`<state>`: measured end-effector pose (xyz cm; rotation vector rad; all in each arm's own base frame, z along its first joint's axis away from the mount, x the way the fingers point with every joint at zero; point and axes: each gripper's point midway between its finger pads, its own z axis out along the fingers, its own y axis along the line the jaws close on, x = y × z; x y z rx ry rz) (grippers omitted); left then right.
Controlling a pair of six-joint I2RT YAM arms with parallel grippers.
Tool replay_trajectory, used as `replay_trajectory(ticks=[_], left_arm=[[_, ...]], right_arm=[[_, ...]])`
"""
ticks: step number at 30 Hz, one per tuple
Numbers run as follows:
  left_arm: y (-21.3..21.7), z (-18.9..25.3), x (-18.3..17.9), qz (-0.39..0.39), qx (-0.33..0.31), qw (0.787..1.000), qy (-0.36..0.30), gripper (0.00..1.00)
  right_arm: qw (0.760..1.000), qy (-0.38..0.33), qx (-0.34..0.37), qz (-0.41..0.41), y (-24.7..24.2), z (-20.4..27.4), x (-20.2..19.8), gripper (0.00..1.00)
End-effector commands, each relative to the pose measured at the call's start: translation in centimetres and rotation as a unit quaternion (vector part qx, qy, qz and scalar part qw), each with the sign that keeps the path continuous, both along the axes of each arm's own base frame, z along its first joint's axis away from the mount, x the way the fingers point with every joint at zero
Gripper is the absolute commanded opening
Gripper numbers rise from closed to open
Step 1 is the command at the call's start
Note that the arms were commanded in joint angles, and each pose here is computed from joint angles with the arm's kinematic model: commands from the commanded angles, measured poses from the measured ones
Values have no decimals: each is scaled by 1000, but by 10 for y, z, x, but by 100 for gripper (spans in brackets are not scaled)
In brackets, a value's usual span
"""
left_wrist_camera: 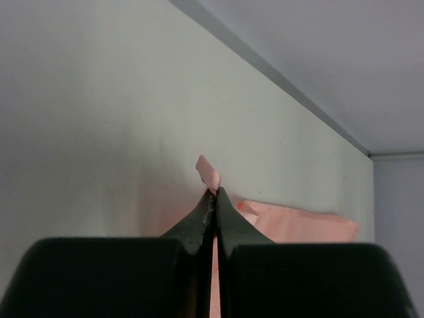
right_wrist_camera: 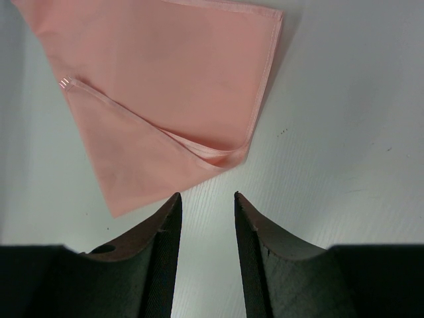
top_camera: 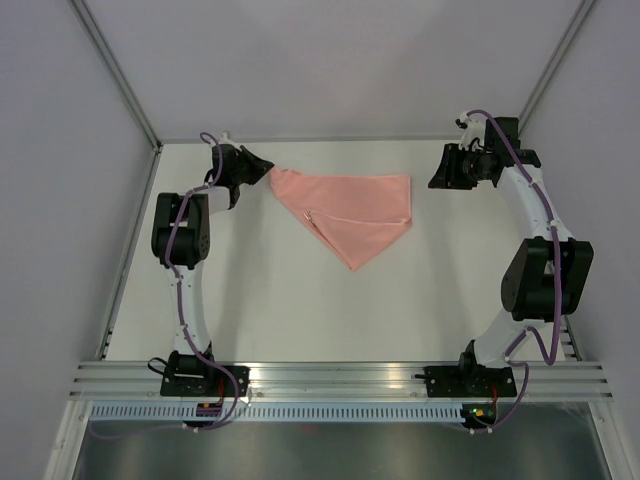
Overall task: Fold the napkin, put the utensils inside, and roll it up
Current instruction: Fold the napkin at the center of the board.
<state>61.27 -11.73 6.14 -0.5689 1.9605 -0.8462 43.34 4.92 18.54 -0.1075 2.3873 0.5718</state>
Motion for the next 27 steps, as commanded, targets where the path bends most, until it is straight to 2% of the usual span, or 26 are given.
replay_trajectory(ticks=[1, 9, 12, 13, 23, 27], left_arm=[[-27, 97, -5, -79, -21, 988, -134, 2], [-80, 110, -48, -193, -27, 964, -182, 2], [-105, 111, -67, -245, -30, 949, -195, 2], [-123, 108, -83, -287, -37, 937, -197, 2], [-186, 100, -139, -386, -22, 899, -206, 2], [-199, 91, -156, -409, -9, 891, -198, 2]], right_arm=[[1000, -10, -2, 3, 2, 5, 4, 43], [1000, -10, -5, 6, 6, 5, 4, 43], [1000, -9, -7, 8, 8, 4, 4, 43], [1000, -13, -17, 19, 8, 2, 4, 43], [999, -12, -19, 25, 14, 0, 5, 43], [999, -12, -21, 28, 16, -1, 4, 43]])
